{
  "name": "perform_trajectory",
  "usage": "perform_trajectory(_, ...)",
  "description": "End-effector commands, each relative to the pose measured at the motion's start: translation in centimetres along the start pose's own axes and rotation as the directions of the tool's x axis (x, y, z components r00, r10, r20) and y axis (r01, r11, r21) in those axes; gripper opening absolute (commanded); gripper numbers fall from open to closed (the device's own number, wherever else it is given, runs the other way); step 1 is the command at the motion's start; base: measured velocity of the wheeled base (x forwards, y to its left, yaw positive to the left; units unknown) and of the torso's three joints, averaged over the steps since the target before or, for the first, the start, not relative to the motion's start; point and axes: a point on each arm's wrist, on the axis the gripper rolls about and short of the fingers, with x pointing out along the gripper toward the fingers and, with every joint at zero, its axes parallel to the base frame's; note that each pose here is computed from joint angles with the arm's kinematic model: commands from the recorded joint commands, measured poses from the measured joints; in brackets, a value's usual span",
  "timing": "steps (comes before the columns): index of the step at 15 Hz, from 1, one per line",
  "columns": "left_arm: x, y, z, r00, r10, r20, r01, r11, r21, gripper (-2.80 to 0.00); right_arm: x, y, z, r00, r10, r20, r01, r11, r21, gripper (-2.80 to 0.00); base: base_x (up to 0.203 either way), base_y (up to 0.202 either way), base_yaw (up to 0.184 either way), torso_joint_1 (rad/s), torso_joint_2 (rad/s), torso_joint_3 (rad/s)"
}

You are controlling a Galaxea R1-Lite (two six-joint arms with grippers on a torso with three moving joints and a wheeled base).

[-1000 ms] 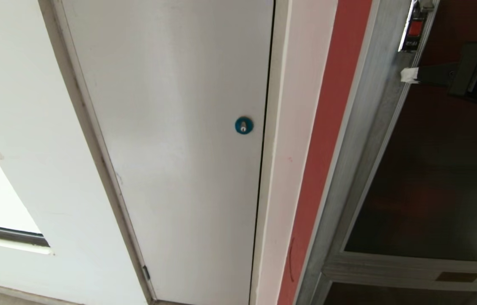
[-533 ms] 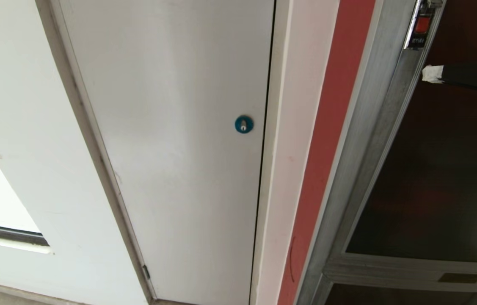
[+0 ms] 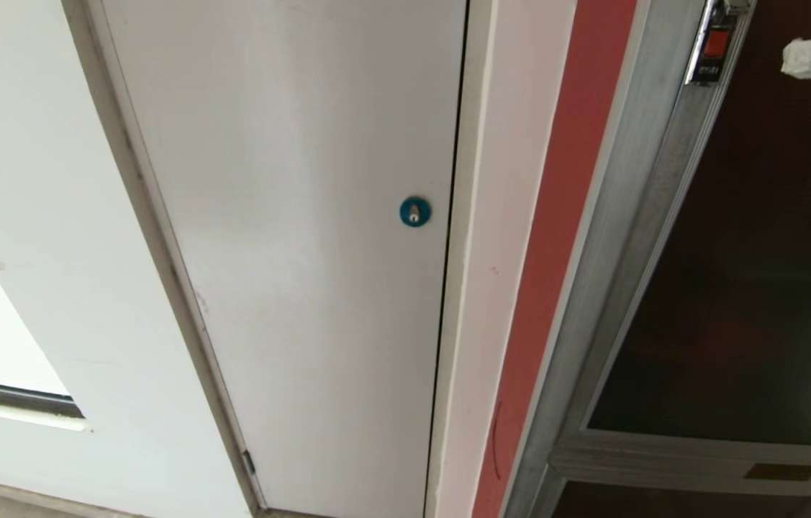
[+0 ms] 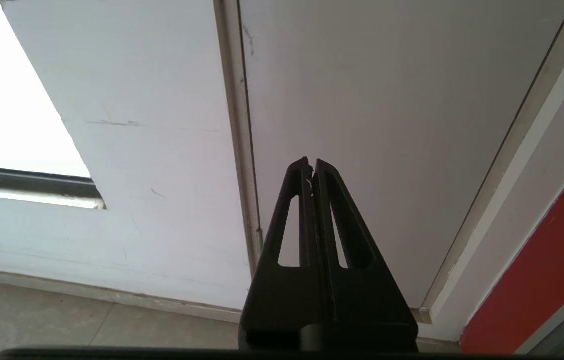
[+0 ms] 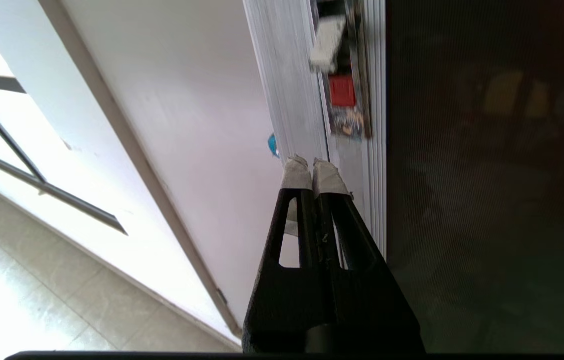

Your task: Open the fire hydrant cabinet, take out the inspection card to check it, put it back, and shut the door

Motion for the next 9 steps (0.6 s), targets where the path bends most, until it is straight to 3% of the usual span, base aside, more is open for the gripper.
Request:
perform_trajectory(1,0.0,0.0,-0.2,1.000,0.000,-0.005,0.000,1.000,0.000,-2.80,-0.2,0.3,1.3,0.999,0.009,0.030,-0.009,1.000,-0.003,-2.80,0.000,0.000,0.000,0.000,0.00,0.000)
perform_trajectory(9,0.0,0.0,-0.2,1.000,0.000,-0.006,0.000,1.000,0.000,-2.80,1.8,0.9,3.2,0.999,0.025,0.025,-0.025,1.000,-0.002,-2.80,0.000,0.000,0.000,0.000,0.00,0.000)
